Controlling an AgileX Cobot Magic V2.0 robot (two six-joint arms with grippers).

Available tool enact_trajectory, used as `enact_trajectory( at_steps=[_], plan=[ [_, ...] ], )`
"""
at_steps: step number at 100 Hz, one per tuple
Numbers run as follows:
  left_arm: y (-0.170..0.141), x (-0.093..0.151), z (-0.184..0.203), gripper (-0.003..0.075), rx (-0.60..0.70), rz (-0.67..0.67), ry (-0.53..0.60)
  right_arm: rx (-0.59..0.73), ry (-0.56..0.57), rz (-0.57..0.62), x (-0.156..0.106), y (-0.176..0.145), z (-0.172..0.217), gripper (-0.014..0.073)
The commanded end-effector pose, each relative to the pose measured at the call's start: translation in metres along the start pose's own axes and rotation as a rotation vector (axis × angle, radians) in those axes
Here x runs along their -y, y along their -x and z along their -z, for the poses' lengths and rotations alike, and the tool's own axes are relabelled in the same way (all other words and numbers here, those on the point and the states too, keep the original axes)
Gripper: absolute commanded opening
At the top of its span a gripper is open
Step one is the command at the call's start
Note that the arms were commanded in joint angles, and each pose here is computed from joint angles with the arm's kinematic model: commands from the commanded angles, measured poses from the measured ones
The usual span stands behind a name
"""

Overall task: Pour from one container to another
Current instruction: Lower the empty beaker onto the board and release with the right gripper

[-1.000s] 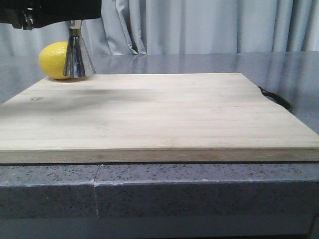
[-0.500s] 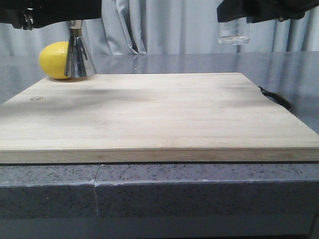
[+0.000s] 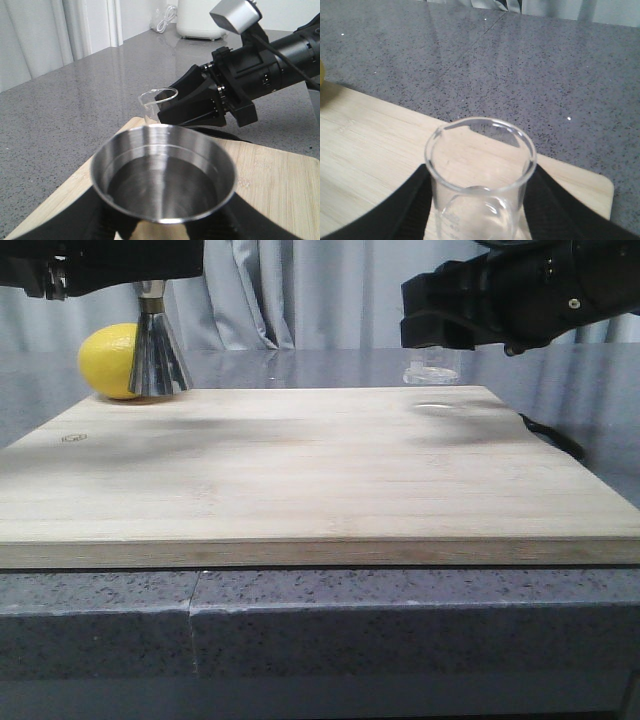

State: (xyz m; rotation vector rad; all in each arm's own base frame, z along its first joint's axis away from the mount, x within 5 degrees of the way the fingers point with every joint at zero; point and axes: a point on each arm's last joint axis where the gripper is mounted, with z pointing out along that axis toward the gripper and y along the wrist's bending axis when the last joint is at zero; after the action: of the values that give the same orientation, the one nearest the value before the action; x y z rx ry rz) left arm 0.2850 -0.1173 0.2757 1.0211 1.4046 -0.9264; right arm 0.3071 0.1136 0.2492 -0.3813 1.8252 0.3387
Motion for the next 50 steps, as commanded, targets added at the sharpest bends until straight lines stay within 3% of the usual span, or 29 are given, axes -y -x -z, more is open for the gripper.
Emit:
enact_trajectory(
  at_steps=[1, 50],
  plan=[
    [0.031, 0.007, 0.002, 0.0290, 0.156, -0.016, -0.027, 0.149, 0.024, 0.014, 0.001, 0.022, 0.003, 0.0293],
    [0.031, 0.007, 0.002, 0.0290, 0.156, -0.016, -0.027, 0.112, 0.001, 0.044, 0.016, 0.010, -0.005, 0.0293]
  ],
)
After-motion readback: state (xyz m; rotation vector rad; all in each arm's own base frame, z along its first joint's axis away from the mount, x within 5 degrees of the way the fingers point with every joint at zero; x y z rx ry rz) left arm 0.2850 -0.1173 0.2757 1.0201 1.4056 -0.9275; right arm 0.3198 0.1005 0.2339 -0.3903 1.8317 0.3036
